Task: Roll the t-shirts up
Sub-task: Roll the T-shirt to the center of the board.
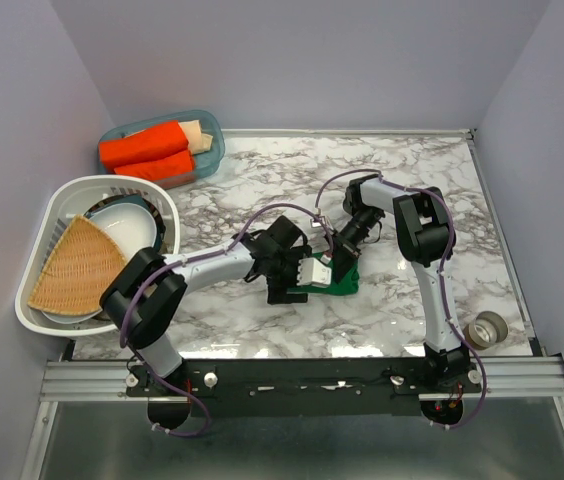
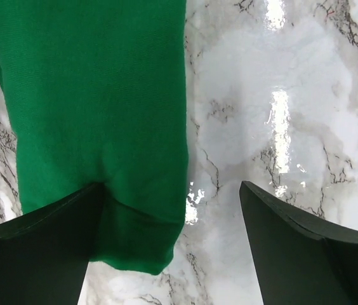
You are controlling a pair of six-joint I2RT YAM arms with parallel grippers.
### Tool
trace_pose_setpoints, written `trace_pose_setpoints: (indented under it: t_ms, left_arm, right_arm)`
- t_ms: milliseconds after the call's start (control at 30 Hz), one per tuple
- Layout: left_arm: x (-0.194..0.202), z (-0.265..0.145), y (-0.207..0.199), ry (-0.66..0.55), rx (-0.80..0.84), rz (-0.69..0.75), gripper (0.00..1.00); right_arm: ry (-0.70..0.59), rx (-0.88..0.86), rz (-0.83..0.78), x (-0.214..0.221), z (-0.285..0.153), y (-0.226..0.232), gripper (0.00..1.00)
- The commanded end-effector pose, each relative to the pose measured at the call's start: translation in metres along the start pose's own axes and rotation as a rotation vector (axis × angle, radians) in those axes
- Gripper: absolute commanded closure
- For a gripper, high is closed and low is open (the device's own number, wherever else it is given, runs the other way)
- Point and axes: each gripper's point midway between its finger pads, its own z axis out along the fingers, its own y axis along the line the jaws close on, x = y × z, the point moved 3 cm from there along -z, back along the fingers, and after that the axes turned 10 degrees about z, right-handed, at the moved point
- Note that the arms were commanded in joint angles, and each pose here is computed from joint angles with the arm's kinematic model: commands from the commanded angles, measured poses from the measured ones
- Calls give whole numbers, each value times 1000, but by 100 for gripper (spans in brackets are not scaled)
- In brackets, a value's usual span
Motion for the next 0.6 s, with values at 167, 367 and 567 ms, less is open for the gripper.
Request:
trace_pose_setpoints:
  t_ms: [167, 367, 567]
  left_arm:
    - [29, 23, -17, 196, 52, 26, 14]
    - [49, 21, -43, 264, 148, 81, 41]
    - [60, 22, -59, 294, 257, 95, 65]
  right_arm:
    - [126, 34, 54, 24, 0, -17, 79]
    - [115, 28, 47, 23, 0, -17, 79]
    - [89, 35, 29, 23, -5, -16, 67]
